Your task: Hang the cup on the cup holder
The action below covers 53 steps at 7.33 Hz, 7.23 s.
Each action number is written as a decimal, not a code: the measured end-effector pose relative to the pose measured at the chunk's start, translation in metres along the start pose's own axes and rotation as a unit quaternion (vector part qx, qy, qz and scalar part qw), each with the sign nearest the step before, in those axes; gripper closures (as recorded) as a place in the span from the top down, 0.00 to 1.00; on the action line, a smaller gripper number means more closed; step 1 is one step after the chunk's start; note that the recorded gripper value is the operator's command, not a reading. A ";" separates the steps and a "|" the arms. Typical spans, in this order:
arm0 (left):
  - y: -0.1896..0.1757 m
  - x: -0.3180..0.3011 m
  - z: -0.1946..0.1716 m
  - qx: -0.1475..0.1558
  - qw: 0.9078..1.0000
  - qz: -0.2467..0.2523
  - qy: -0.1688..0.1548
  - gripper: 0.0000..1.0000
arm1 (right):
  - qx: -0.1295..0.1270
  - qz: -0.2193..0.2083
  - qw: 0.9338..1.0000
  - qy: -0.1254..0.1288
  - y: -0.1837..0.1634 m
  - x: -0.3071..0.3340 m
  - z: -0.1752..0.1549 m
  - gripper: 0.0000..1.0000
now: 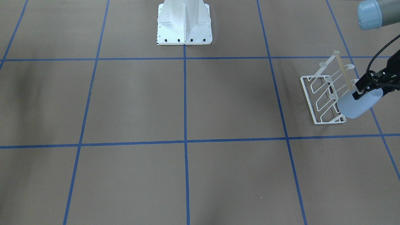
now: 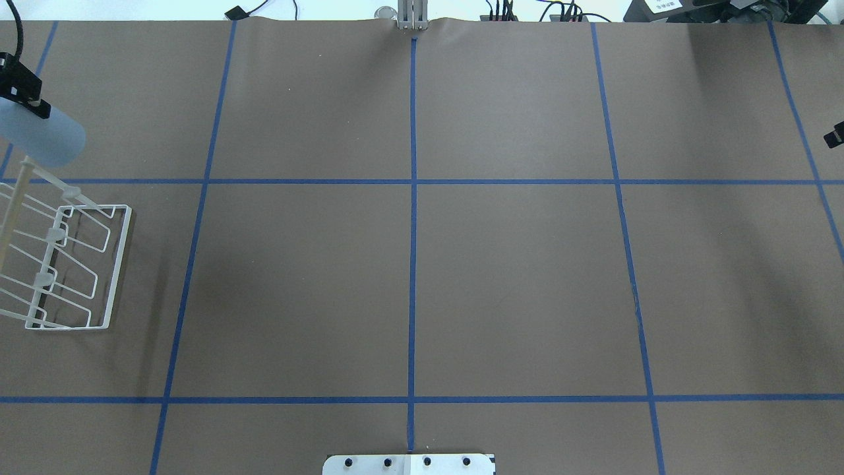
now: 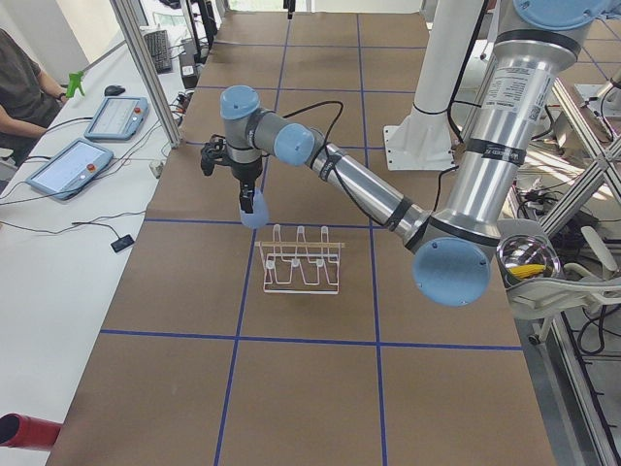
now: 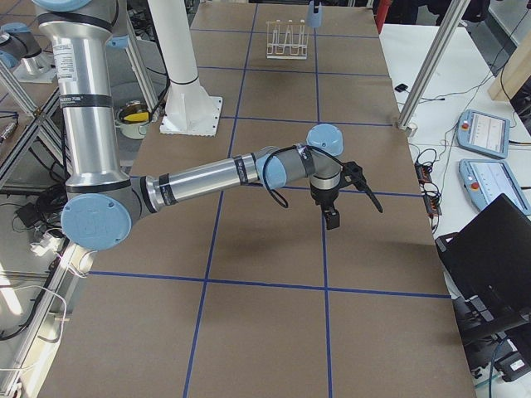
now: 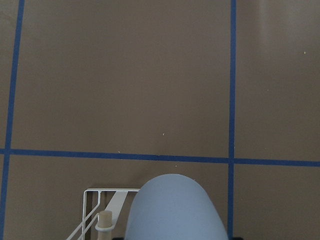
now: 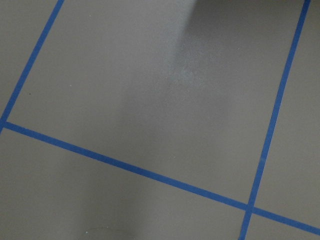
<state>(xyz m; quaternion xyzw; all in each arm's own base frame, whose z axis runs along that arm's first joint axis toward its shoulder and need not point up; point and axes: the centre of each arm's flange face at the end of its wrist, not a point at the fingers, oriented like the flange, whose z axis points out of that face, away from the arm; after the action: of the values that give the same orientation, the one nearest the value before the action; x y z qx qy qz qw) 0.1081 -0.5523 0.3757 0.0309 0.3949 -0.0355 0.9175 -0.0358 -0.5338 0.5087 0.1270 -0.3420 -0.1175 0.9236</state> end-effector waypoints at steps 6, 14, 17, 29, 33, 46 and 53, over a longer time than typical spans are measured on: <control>0.020 0.015 0.035 -0.037 0.999 0.013 -0.009 0.00 | -0.004 0.002 1.000 -0.006 0.001 -0.005 -0.004 1.00; 0.037 0.013 0.087 -0.082 0.996 0.016 -0.025 0.00 | -0.005 0.007 1.000 -0.011 0.001 -0.006 -0.004 1.00; 0.031 0.005 0.103 -0.088 0.996 0.016 -0.028 0.45 | -0.004 0.008 1.000 -0.012 0.001 -0.007 -0.005 1.00; 0.056 -0.105 0.010 -0.012 0.989 0.147 -0.018 0.98 | -0.033 0.042 0.999 -0.007 -0.004 -0.027 -0.033 1.00; 0.097 -0.204 0.029 -0.027 0.992 0.120 -0.023 0.98 | -0.044 0.060 0.997 0.000 0.039 -0.012 -0.036 1.00; 0.104 -0.219 0.001 0.010 0.999 0.041 0.017 0.98 | -0.087 0.105 0.990 -0.041 0.116 0.053 -0.004 1.00; 0.106 -0.223 0.005 0.004 0.999 0.035 0.019 0.98 | -0.099 0.120 0.988 -0.023 0.122 0.065 0.006 1.00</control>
<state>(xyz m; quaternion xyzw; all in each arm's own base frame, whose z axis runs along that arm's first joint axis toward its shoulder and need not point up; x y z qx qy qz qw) -0.0319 -0.4385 0.5438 0.0493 0.4112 -0.0049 0.9102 0.0248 -0.4394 0.5906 -0.0102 -0.3627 -0.0421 0.9309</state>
